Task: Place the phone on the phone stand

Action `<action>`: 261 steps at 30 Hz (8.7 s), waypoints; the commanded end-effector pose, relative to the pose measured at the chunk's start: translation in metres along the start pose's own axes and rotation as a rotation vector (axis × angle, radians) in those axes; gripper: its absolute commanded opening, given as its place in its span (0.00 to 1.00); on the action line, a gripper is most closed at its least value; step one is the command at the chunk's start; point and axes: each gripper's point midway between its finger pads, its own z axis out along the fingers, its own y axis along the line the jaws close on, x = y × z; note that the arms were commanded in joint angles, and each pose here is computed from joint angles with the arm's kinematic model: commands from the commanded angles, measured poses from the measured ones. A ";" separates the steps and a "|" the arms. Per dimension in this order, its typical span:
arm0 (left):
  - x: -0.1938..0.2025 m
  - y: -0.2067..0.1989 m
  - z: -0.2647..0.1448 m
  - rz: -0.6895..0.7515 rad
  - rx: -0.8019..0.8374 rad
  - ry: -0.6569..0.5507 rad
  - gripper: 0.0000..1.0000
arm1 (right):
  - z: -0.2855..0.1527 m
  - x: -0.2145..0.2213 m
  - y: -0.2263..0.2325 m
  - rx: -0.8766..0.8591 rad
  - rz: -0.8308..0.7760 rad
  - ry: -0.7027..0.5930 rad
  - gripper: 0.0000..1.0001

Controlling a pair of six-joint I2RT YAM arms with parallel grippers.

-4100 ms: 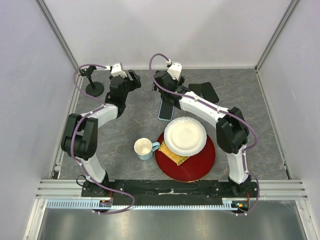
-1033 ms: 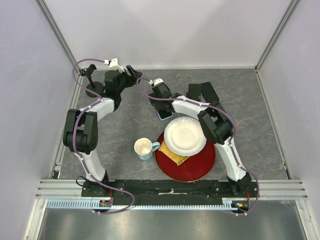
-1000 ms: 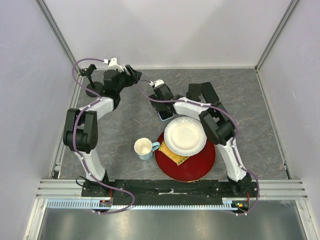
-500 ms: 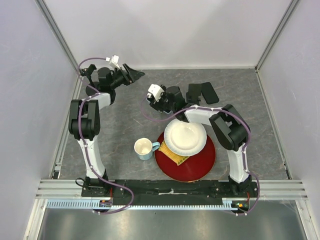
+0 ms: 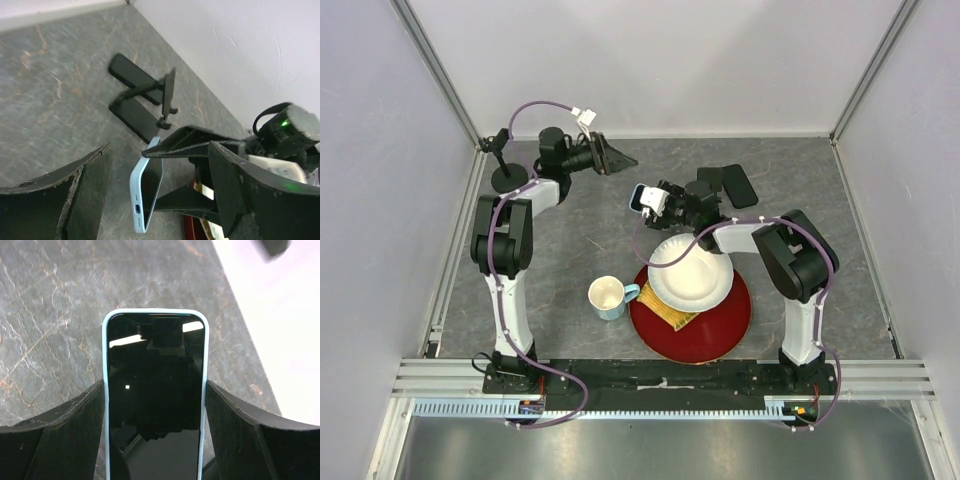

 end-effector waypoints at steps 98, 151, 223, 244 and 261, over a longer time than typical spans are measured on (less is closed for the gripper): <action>-0.073 -0.189 -0.108 0.860 -0.366 -0.943 0.02 | 0.001 -0.166 -0.052 0.104 2.183 -0.328 0.98; -0.053 -0.177 -0.104 0.816 -0.441 -0.921 0.79 | -0.053 -0.145 -0.150 0.139 1.887 -0.689 0.00; -0.036 -0.054 -0.038 0.349 -0.392 -0.482 0.69 | -0.112 0.017 -0.161 0.976 0.687 0.085 0.00; -0.037 -0.054 -0.037 0.342 -0.384 -0.487 0.69 | -0.116 0.037 -0.148 0.990 0.709 0.127 0.01; -0.037 -0.056 -0.038 0.341 -0.381 -0.493 0.69 | -0.119 0.042 -0.140 0.998 0.717 0.117 0.36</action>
